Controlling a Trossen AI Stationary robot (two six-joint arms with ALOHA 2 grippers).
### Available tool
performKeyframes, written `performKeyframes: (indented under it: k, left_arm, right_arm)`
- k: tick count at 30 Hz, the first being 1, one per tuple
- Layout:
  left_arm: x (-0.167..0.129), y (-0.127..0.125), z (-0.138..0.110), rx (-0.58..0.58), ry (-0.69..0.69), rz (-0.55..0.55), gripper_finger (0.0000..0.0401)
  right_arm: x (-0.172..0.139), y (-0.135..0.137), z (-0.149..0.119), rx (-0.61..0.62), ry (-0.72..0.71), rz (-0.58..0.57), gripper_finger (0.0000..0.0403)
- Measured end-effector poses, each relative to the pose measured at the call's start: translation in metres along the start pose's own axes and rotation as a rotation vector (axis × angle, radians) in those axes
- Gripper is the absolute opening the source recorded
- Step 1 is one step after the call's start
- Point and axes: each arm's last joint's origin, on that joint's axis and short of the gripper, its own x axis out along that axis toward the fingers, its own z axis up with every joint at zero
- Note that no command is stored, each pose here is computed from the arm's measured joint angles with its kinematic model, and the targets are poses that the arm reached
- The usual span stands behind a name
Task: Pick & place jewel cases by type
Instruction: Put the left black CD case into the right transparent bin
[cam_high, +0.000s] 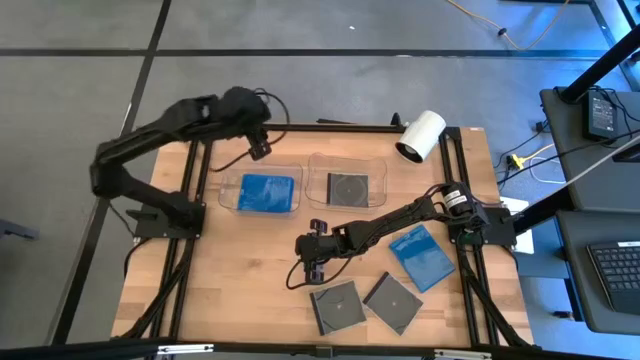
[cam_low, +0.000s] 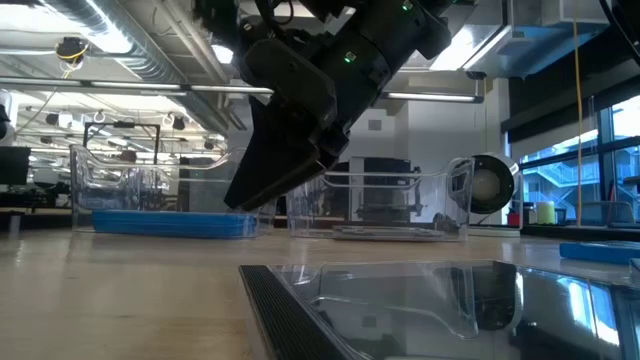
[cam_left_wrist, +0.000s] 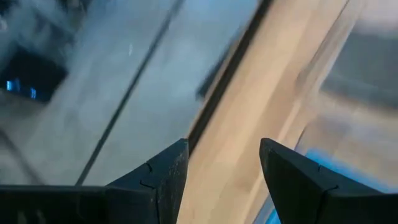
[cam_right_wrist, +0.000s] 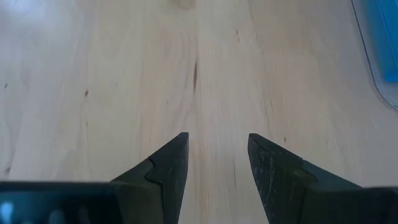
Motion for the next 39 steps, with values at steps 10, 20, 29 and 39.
performKeyframes:
  k: [10,20,29,39]
  left_arm:
    - [-0.06,-0.045,-0.008,-0.104,-0.242,-0.098,0.0193]
    - [-0.055,-0.133,-0.045,-0.076,-0.274,-0.239,0.0194]
    - [-0.044,-0.208,-0.11,-0.117,-0.382,-0.388,0.0195]
    - [-0.037,-0.241,-0.157,-0.169,-0.51,-0.572,0.0196]
  right_arm:
    - [0.0,0.001,-0.002,-0.036,0.015,-0.002,0.017]
    - [-0.001,0.004,-0.006,-0.099,0.042,-0.003,0.017]
    - [-0.001,0.004,-0.009,-0.129,0.075,-0.012,0.017]
    - [-0.015,0.01,-0.013,-0.197,0.11,-0.156,0.017]
